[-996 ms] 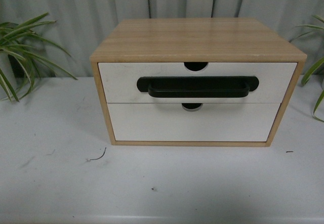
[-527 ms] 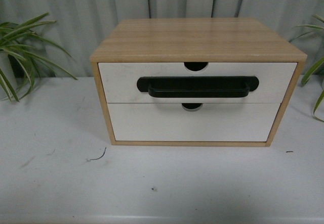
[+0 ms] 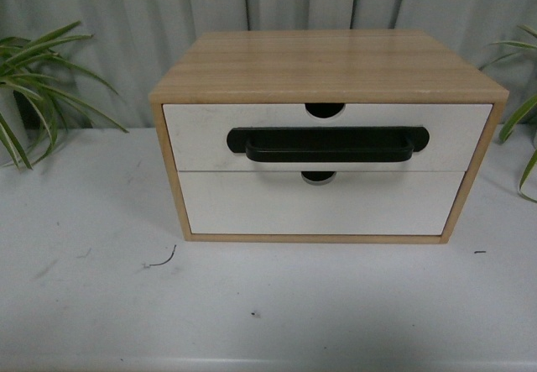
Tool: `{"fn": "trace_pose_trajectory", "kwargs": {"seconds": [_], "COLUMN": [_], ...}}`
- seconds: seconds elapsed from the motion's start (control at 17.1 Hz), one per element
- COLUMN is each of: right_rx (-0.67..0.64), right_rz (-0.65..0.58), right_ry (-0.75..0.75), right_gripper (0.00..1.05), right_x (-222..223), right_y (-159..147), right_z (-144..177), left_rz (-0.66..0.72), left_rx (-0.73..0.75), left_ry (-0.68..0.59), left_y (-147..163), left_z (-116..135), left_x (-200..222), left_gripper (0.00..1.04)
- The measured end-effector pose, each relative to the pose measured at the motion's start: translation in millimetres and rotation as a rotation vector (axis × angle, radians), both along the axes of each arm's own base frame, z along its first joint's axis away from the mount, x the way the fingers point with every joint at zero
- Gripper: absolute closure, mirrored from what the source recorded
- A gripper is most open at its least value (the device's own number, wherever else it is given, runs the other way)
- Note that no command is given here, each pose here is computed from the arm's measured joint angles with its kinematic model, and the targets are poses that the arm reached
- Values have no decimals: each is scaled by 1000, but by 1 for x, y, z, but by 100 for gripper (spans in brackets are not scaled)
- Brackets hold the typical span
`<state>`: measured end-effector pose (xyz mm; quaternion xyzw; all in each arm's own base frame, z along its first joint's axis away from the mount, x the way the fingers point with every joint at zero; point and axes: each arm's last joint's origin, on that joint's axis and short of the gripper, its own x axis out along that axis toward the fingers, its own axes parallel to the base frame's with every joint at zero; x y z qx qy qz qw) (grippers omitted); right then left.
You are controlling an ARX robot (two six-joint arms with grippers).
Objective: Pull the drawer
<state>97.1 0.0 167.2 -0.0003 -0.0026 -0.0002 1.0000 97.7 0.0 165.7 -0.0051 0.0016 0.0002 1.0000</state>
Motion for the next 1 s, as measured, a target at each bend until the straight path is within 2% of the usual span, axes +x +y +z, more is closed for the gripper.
{"fn": "trace_pose_trajectory", "kwargs": {"seconds": [1.0], "right_rx": [0], "right_rz": [0], "right_ry": [0], "right_gripper": [6], "right_x": [0], "right_y": [0], "right_z": [0], "left_rz": [0], "left_rx": [0], "left_ry": [0], "left_y": [0], "left_z": [0], "left_x": [0], "left_gripper": [7]}}
